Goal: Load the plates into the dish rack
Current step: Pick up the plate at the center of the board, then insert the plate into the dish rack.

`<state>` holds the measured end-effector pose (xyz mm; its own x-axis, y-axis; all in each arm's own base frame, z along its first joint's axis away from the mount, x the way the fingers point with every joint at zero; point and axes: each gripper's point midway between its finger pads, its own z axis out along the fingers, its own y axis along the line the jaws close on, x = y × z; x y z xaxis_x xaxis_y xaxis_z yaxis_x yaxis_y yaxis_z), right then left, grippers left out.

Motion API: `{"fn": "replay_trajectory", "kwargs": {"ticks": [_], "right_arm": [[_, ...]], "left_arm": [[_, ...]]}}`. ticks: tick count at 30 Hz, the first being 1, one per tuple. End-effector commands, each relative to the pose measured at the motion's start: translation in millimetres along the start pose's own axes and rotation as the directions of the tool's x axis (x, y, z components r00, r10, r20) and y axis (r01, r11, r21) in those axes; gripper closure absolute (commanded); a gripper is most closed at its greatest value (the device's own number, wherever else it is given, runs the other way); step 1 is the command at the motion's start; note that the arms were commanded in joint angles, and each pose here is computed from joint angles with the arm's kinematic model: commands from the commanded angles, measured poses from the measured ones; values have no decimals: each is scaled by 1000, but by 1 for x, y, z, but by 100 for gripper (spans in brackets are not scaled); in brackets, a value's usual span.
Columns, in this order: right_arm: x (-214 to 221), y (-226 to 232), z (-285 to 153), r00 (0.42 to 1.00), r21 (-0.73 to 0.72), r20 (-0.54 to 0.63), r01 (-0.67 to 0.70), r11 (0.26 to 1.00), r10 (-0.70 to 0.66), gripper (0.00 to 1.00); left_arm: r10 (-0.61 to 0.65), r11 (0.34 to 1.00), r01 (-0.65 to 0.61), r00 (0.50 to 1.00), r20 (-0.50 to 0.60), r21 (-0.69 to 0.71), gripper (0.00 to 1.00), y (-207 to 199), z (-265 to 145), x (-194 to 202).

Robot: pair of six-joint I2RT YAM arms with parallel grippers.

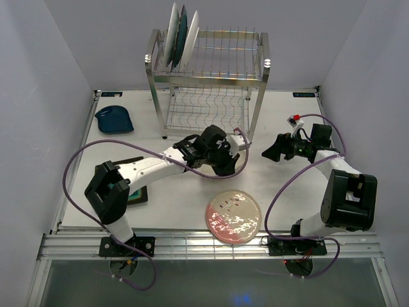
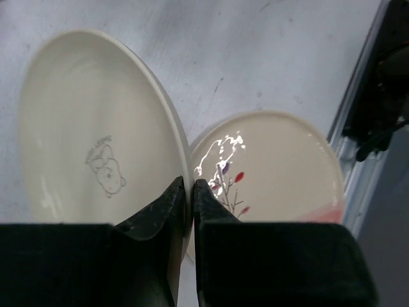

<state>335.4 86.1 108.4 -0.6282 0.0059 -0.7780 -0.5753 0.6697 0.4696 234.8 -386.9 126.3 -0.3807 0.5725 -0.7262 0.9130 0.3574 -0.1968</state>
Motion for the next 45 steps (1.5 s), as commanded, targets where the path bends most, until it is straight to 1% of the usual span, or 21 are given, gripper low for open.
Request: {"fn": "replay_trajectory", "kwargs": {"ticks": [1, 3, 7, 13, 16, 21, 26, 27, 29, 30, 33, 34, 35, 36, 37, 38, 39, 40, 41, 44, 45], "right_arm": [[-17, 0, -2, 999, -13, 28, 41, 999, -40, 6], [-17, 0, -2, 999, -14, 29, 42, 999, -42, 6], [-18, 0, -3, 999, -12, 31, 39, 999, -39, 6], [-19, -1, -4, 999, -9, 35, 38, 999, -38, 6], [-19, -2, -4, 999, -7, 35, 36, 999, -36, 6], [-19, -5, -5, 999, -1, 37, 30, 1000, -30, 6], [-19, -7, -6, 999, 2, 37, 23, 1000, -23, 6], [-20, -7, -6, 999, 2, 38, 23, 1000, -23, 6], [-19, -7, -6, 999, 2, 37, 21, 1000, -21, 6], [-19, -7, -6, 999, 2, 36, 20, 1000, -20, 6], [-19, -7, -6, 999, -1, 37, 19, 1000, -19, 6], [-19, -7, -5, 999, -3, 36, 16, 1000, -16, 6], [-20, -7, -6, 999, -3, 38, 17, 1000, -16, 6], [-19, -7, -5, 999, -5, 37, 15, 1000, -15, 6], [-19, -7, -6, 999, -6, 36, 11, 1000, -11, 6], [-18, -7, -5, 999, -7, 35, 12, 1000, -11, 6], [-19, -7, -6, 999, -6, 38, 12, 1000, -11, 6], [-19, -7, -6, 999, -6, 38, 13, 1000, -13, 6], [-19, -6, -6, 999, -5, 37, 14, 1000, -13, 6], [-20, -7, -7, 999, -4, 40, 15, 1000, -15, 6], [-21, -6, -7, 999, -5, 42, 17, 1000, -16, 6]], "left_arm": [[-44, 996, 27, 979, 198, 91, 100, -36, -50, -57], [-41, 996, 16, 958, 283, 90, 100, -43, -71, -75], [-67, 998, 66, 915, 397, 16, 100, -39, -104, -104], [-103, 989, 141, 848, 520, -34, 100, -36, -144, -140], [-104, 990, 140, 806, 582, -16, 100, -43, -166, -162], [-96, 991, 135, 706, 702, -1, 100, -52, -208, -208], [-97, 994, 99, 612, 785, 45, 100, -70, -252, -250], [-93, 995, 86, 580, 809, 52, 100, -75, -268, -262], [-116, 993, 93, 562, 819, 77, 100, -78, -276, -273], [-121, 992, 96, 567, 815, 81, 100, -79, -278, -276], [-114, 993, 74, 546, 830, 88, 100, -82, -291, -296], [-100, 995, 61, 513, 853, 80, 100, -80, -309, -308], [-111, 994, 64, 523, 845, 91, 100, -75, -302, -312], [-114, 994, 61, 513, 851, 96, 100, -71, -307, -317], [-111, 994, 73, 499, 859, 86, 100, -55, -314, -321], [-118, 993, 39, 499, 859, 113, 100, -54, -318, -327], [-147, 989, 41, 476, 867, 145, 100, -48, -325, -331], [-148, 989, 58, 461, 875, 137, 100, -29, -333, -332], [-151, 988, 45, 451, 880, 146, 100, -25, -336, -336], [-120, 993, 57, 415, 902, 105, 100, -4, -349, -341], [-100, 995, 56, 386, 917, 85, 100, 1, -355, -345]]}}
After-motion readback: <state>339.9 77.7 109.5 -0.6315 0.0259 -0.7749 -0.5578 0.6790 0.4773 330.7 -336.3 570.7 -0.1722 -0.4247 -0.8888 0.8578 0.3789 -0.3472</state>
